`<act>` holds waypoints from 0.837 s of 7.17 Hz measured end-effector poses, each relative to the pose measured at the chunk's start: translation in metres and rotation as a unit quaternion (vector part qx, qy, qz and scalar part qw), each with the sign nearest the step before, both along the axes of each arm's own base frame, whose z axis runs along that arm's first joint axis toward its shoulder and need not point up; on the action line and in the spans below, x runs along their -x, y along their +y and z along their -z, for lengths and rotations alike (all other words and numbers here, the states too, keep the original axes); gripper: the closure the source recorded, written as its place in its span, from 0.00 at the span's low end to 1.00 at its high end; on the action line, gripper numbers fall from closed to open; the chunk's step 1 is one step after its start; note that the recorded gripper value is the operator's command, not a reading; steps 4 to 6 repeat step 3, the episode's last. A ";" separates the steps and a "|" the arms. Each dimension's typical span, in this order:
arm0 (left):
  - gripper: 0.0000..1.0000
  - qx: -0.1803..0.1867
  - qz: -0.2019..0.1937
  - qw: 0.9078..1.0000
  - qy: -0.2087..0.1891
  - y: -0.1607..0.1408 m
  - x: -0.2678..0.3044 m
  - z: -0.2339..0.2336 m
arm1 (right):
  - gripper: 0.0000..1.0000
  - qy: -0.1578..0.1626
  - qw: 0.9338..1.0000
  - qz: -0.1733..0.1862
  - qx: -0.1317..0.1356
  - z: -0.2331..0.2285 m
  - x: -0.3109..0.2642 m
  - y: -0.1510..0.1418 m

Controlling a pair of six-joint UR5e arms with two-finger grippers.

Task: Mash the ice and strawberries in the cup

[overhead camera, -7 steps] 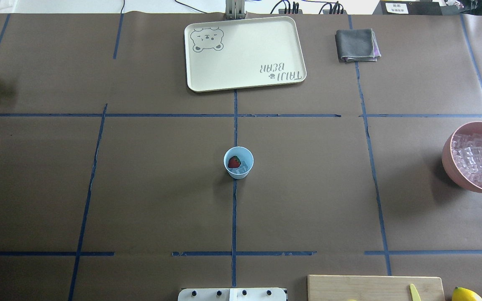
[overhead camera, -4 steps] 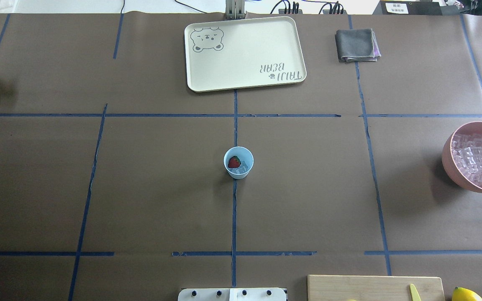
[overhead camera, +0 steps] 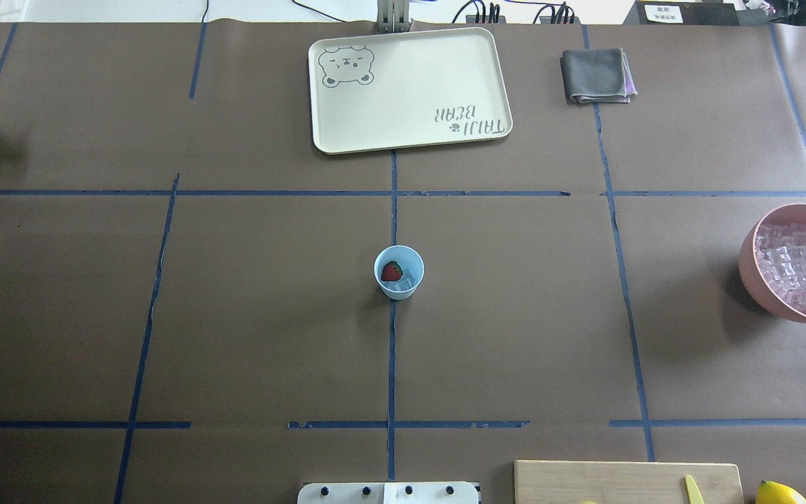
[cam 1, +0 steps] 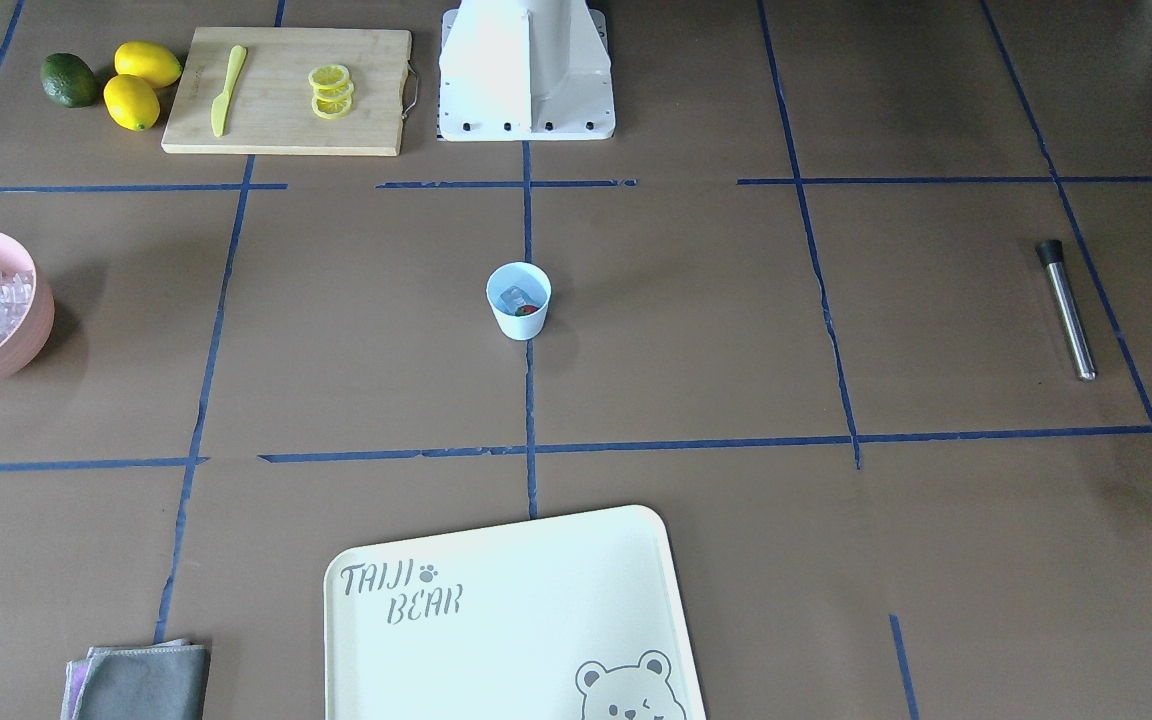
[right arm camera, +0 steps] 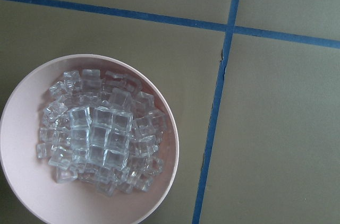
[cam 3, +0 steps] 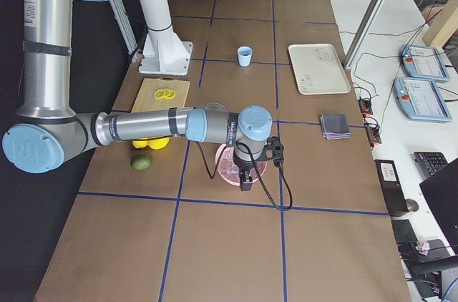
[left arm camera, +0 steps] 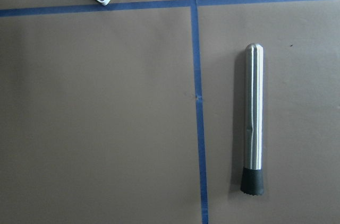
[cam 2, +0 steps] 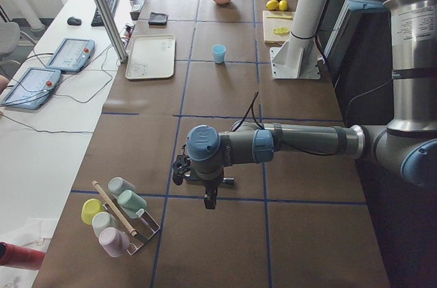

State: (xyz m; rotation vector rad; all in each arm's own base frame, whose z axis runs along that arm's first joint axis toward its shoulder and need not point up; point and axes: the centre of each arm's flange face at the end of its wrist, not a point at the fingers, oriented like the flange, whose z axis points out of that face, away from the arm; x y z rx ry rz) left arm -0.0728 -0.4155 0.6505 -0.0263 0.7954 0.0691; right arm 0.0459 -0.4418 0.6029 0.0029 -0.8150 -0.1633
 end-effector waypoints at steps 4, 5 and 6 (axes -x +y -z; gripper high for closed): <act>0.00 -0.004 -0.001 1.000 -0.012 0.000 0.002 0.001 | 0.00 0.001 1.000 0.000 0.000 0.000 0.000 0.000; 0.00 -0.004 -0.001 1.000 -0.012 0.000 0.002 0.001 | 0.00 0.001 1.000 0.000 0.000 0.000 0.000 0.000; 0.00 -0.004 -0.001 1.000 -0.012 0.000 0.002 0.001 | 0.00 0.001 1.000 0.000 0.000 0.000 0.000 0.000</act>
